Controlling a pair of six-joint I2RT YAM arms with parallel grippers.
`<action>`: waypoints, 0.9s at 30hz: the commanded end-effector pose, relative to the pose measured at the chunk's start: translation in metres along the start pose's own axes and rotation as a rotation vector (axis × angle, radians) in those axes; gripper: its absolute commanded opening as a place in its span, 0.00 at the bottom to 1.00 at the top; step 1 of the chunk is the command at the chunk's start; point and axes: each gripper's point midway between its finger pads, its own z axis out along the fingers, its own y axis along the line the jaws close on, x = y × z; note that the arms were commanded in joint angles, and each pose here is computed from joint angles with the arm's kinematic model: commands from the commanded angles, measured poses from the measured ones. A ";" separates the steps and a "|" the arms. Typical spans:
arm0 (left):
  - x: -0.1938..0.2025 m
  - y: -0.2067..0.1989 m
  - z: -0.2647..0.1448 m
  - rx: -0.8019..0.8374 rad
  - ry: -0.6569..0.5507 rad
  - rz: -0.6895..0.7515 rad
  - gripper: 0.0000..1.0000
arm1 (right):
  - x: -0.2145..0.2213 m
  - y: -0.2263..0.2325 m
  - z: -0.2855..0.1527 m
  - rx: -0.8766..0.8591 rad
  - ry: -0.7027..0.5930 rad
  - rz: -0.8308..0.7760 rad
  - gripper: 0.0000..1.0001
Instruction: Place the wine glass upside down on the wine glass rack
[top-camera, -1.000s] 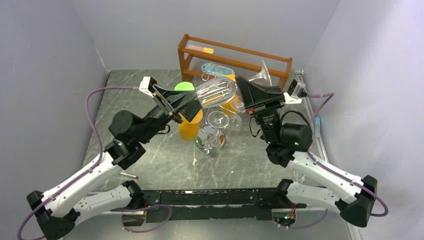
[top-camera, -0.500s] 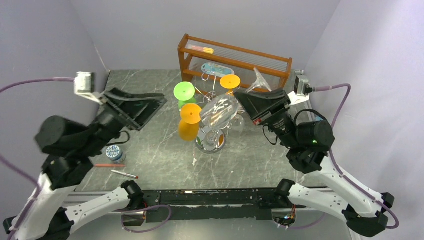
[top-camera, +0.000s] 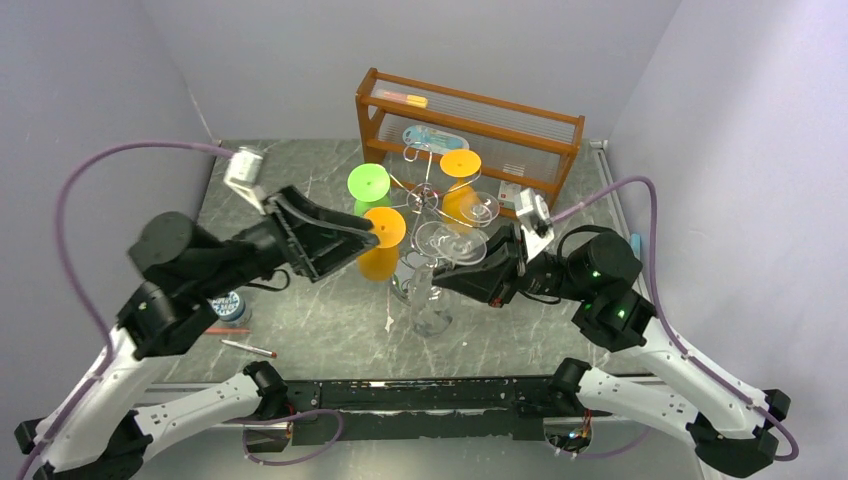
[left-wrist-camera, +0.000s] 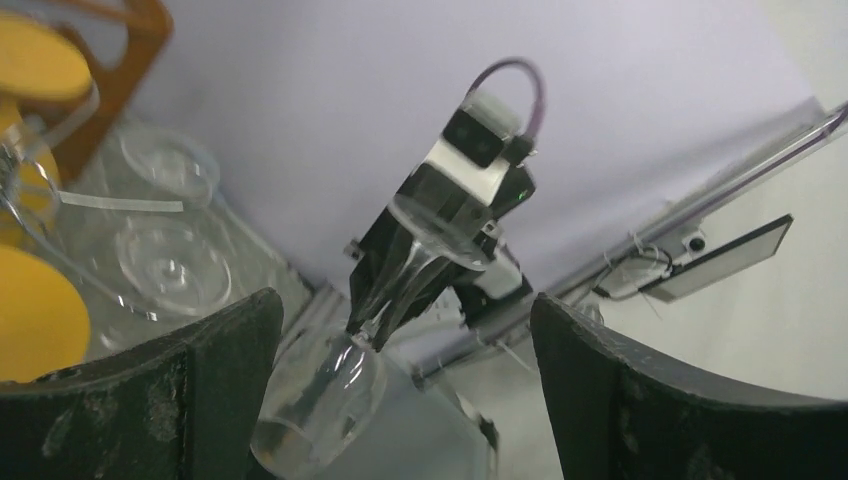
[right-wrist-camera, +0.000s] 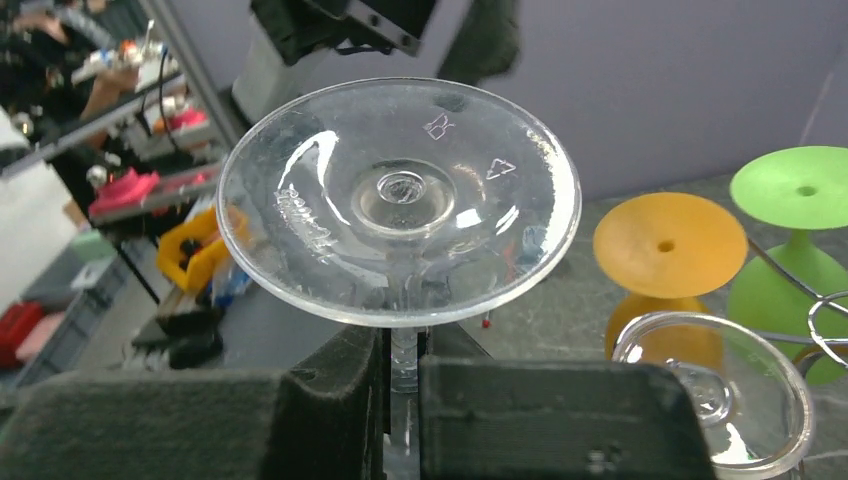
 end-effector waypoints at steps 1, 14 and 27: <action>0.040 -0.003 0.005 0.094 0.159 -0.158 0.97 | 0.020 0.024 -0.014 -0.154 0.074 -0.123 0.00; 0.071 0.007 0.010 0.149 0.259 -0.261 0.97 | 0.056 0.017 -0.012 -0.202 0.200 -0.150 0.00; 0.102 0.038 0.013 0.043 0.362 -0.325 0.80 | 0.065 0.009 -0.002 -0.196 0.247 -0.159 0.00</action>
